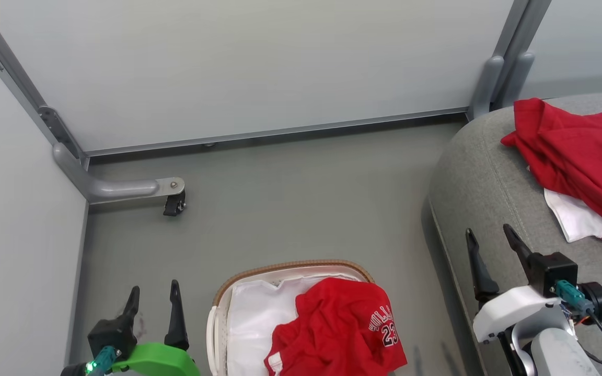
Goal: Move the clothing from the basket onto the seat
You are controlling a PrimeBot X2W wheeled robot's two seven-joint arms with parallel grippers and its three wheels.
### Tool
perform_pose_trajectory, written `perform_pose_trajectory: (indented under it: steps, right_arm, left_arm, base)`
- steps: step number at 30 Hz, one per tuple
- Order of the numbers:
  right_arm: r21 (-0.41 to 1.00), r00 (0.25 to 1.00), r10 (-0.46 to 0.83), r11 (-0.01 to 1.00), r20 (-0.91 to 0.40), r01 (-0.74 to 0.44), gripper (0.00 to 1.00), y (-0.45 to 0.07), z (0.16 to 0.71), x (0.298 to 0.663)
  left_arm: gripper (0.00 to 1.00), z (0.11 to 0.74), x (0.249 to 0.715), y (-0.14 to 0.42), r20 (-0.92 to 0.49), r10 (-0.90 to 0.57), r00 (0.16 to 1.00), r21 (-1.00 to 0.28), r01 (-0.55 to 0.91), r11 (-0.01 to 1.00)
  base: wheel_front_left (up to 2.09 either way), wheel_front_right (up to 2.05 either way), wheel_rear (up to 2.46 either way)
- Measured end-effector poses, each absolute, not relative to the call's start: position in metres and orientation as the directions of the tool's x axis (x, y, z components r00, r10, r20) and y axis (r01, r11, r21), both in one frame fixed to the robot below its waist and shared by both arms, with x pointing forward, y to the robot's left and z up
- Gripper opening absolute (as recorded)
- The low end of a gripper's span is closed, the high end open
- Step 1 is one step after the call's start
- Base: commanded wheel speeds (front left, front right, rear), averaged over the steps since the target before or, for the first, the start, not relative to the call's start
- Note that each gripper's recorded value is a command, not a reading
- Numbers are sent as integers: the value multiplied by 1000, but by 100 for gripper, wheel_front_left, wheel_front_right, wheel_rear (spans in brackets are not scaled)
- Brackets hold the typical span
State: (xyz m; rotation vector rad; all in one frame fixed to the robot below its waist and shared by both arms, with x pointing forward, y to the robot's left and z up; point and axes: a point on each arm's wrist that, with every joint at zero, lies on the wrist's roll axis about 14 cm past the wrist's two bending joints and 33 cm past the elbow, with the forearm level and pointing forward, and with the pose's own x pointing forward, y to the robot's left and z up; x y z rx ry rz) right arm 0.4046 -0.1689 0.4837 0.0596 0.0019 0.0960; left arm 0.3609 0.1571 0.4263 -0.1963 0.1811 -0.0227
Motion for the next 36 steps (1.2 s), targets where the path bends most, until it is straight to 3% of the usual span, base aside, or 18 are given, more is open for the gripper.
perform_pose_trajectory:
  steps: [9, 16, 36]
  right_arm:
    - [66, 995, 99, 993, -13, -98, 100, -167, 478, 406]
    - [79, 993, 116, 990, 23, -118, 100, -160, 487, 433]
    - [93, 989, 139, 985, 47, -142, 100, -158, 465, 510]
  left_arm:
    - [100, 420, 360, 147, -197, -65, 978, -211, 23, 977]
    - [100, 413, 387, 125, -210, -147, 967, -228, 98, 969]
    - [100, 314, 452, 39, -400, -419, 815, -299, 316, 900]
  base:
    - [0, 0, 0]
    - [0, 0, 0]
    - [0, 0, 0]
